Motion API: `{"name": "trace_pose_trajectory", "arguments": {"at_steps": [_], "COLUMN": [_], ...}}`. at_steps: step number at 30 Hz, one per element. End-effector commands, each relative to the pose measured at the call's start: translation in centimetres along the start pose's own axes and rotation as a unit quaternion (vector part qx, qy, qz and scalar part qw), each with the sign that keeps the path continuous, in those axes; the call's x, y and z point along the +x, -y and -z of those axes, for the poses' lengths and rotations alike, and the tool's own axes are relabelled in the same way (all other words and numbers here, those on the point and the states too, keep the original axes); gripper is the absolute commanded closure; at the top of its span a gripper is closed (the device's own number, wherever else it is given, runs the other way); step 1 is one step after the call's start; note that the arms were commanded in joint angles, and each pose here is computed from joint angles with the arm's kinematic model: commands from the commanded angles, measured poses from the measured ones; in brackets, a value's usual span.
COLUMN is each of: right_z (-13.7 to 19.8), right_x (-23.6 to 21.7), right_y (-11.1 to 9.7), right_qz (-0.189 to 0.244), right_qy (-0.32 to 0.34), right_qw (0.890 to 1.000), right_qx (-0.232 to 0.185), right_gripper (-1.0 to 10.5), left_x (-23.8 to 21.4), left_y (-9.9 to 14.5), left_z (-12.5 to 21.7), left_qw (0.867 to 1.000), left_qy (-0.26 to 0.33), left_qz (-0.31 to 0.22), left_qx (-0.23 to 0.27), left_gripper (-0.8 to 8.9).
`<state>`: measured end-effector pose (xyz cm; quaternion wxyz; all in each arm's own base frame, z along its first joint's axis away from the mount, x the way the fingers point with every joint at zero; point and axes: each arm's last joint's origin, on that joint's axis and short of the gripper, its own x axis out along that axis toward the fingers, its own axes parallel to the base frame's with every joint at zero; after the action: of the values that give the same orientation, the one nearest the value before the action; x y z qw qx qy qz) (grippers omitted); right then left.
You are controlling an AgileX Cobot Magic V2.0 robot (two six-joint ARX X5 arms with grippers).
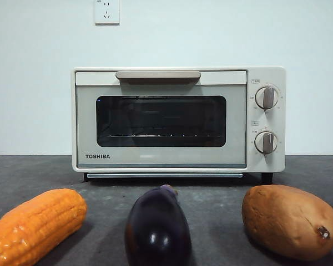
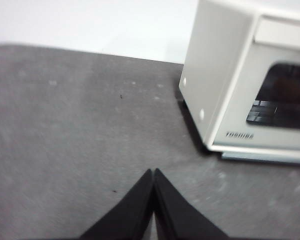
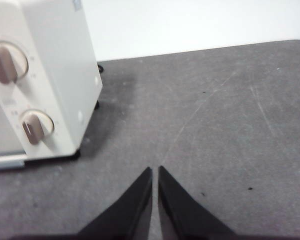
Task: Take the eggplant from the table,put the eggplant in the oven
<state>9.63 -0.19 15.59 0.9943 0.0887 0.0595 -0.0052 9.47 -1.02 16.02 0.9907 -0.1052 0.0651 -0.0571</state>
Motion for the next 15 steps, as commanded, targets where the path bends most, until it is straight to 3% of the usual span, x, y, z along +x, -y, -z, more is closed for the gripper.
{"name": "trace_pose_trajectory", "arguments": {"at_steps": [1,9,15], "right_z": [-0.2,-0.6,-2.8], "right_x": [0.0,-0.2,-1.2], "right_y": [0.0,-0.6,-1.1], "right_qz": [-0.005,-0.077,-0.095], "right_qy": [0.012,-0.006,-0.001], "right_qw": [0.998,0.992,0.99], "right_qx": [0.058,0.095,0.103], "right_gripper": [9.4,9.4,9.4], "left_x": [0.0,-0.3,-1.0], "left_y": [0.0,0.3,0.7], "left_z": [-0.1,-0.7,-2.6], "left_qw": [0.994,0.989,0.988], "left_qy": [0.006,0.002,-0.02], "left_qz": [0.004,0.023,0.019], "left_qx": [-0.113,-0.148,-0.153], "left_gripper": [8.09,8.09,8.09]}}
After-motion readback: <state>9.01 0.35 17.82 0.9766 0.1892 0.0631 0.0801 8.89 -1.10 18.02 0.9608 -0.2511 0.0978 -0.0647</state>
